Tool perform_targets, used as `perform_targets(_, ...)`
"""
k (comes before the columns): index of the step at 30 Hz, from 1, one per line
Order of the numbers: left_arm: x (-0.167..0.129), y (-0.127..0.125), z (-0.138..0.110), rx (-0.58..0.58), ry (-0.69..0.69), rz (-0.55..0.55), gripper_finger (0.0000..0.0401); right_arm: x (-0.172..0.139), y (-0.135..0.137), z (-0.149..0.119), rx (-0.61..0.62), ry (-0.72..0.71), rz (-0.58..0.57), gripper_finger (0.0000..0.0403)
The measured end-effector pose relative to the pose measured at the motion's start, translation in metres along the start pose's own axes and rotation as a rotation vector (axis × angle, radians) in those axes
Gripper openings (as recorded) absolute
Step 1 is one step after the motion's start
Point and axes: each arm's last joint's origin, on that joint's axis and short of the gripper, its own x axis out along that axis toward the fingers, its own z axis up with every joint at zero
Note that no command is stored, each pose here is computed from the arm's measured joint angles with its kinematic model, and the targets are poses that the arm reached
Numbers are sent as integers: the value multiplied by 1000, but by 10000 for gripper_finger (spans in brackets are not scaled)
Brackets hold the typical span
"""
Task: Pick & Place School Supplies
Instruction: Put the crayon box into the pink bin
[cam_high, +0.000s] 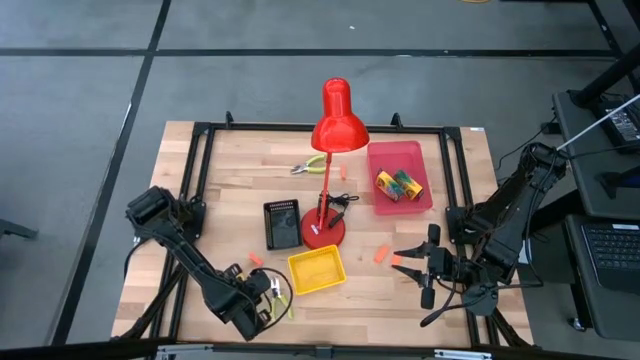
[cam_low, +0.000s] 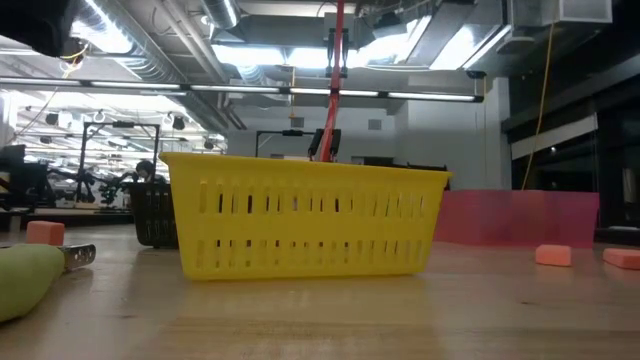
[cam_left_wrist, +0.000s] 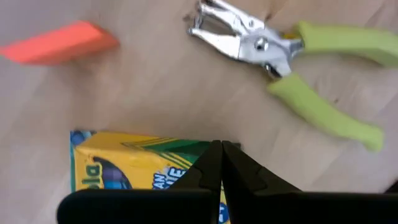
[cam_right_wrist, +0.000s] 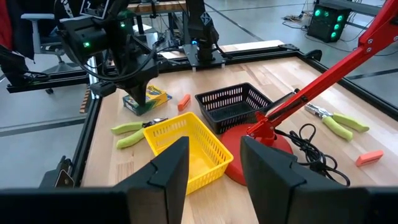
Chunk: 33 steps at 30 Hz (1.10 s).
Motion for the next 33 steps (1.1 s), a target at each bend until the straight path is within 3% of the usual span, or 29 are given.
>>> perform_targets(8, -1, 0, -2, -9, -42, -2, 2, 0, 0, 0, 3, -1, -2, 146)
perform_targets(18, -2, -1, -11, 0, -1, -9, 2, 0, 0, 0, 7, -7, -8, 146)
perform_targets(27, -27, -11, -7, 44, -70, -2, 2, 0, 0, 0, 8, -7, -9, 146)
perform_targets(33, -26, -8, -18, 56, -57, 7, 2, 0, 0, 0, 17, -6, -9, 146)
